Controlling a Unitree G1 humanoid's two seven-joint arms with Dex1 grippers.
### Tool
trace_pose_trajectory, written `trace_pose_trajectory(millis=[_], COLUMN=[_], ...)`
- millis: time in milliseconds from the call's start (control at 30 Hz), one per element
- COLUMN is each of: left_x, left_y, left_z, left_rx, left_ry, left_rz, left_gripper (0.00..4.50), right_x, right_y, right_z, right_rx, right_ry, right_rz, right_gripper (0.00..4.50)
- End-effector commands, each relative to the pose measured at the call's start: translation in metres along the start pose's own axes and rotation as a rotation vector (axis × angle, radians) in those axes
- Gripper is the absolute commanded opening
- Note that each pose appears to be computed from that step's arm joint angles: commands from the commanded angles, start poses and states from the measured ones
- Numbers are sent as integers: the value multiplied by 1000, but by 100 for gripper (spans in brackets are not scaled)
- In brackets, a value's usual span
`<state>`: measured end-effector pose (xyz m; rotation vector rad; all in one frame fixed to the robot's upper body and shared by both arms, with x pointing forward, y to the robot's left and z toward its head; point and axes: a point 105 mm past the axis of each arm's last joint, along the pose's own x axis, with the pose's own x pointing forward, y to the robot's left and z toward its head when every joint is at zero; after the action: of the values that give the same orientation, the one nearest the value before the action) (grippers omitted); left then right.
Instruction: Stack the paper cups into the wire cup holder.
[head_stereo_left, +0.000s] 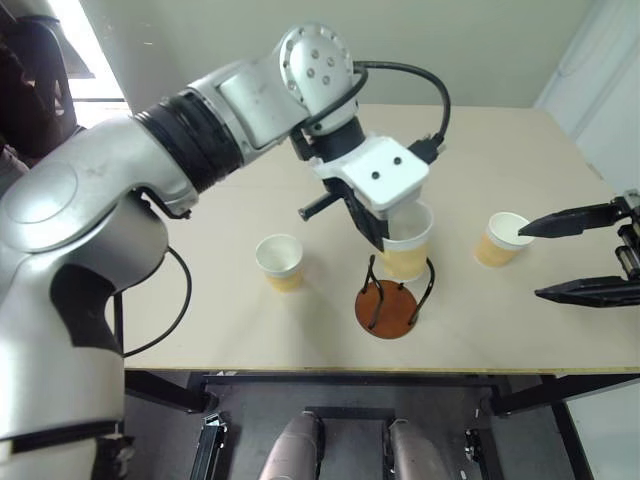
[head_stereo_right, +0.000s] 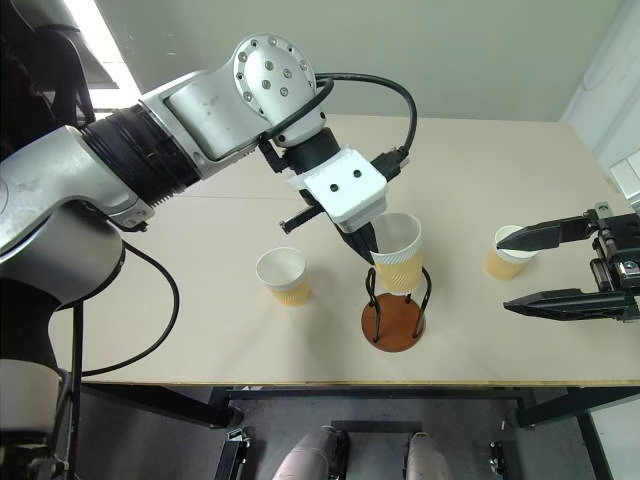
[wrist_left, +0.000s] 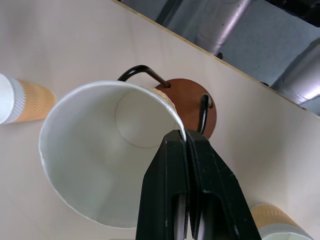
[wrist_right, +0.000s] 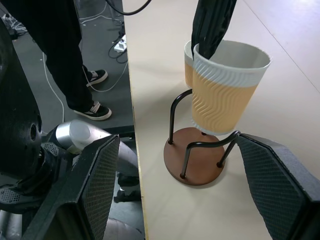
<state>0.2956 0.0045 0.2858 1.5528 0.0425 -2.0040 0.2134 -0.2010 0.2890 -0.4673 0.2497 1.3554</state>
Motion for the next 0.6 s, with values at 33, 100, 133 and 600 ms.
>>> trace_pose_trajectory(millis=[33,100,133,600], left_x=[-6,-5,-4,2], left_y=[-1,-3,-3,-4], left_z=[8,7,7,0], left_rx=[26,27,27,17], left_ry=[-6,-3,-2,28], left_rz=[-19,-28,-31,-62], left_gripper=[5,5,5,126], right_x=[-5,-4,-4,-1], right_y=[2,2,2,1], right_z=[9,9,8,6], right_rx=[-53,-54,-54,-36], right_ry=[-7,-8,-8,-3], right_rz=[-22,-23,-23,-22], right_gripper=[378,378,378,378])
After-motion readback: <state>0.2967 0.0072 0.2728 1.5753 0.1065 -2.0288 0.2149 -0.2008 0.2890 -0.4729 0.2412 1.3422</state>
